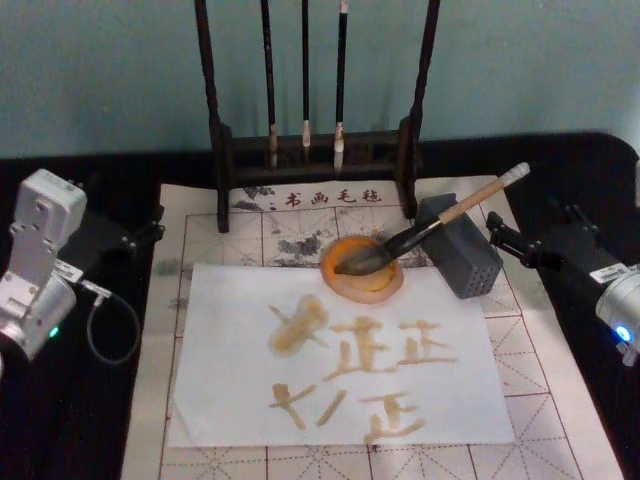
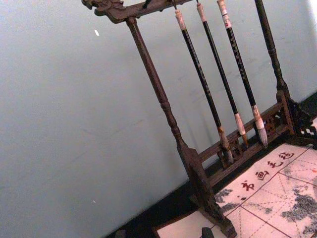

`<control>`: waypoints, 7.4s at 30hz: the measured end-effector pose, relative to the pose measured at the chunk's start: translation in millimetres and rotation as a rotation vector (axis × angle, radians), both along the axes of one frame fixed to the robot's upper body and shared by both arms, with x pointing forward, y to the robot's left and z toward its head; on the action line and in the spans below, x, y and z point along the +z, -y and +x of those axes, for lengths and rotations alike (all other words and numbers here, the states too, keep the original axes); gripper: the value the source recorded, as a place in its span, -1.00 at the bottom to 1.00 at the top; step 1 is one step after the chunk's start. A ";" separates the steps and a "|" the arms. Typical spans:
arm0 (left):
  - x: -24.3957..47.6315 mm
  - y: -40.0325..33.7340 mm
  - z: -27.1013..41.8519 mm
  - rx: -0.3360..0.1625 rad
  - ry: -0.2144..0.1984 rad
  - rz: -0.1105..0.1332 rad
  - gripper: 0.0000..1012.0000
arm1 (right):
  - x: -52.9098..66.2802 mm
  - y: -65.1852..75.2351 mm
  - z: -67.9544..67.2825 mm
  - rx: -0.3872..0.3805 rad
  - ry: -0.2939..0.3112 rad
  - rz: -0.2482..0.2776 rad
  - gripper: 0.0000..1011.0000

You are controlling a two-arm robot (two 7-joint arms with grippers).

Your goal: Pick up the brush from the inkstone, write on the paper, then place the brush back to its original position.

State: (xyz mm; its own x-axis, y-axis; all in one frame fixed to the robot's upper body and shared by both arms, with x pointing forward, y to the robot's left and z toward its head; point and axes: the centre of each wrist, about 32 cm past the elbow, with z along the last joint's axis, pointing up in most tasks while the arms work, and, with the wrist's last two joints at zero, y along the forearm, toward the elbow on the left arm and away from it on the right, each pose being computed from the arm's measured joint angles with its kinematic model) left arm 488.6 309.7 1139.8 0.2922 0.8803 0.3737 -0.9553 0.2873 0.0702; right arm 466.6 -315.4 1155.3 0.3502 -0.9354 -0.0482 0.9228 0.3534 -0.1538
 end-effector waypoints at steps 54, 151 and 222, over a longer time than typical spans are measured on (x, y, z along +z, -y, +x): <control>0.0 0.0 0.0 0.000 0.000 0.000 0.98 | 5.3 -43.1 41.7 -0.226 -0.314 0.751 0.98; 0.0 0.0 0.0 0.000 0.000 0.000 0.98 | 5.5 -49.5 43.2 -0.226 -0.326 0.813 -0.63; 0.0 0.0 0.0 0.000 0.000 0.000 0.98 | 70.5 -55.8 45.5 0.326 0.182 0.015 -0.63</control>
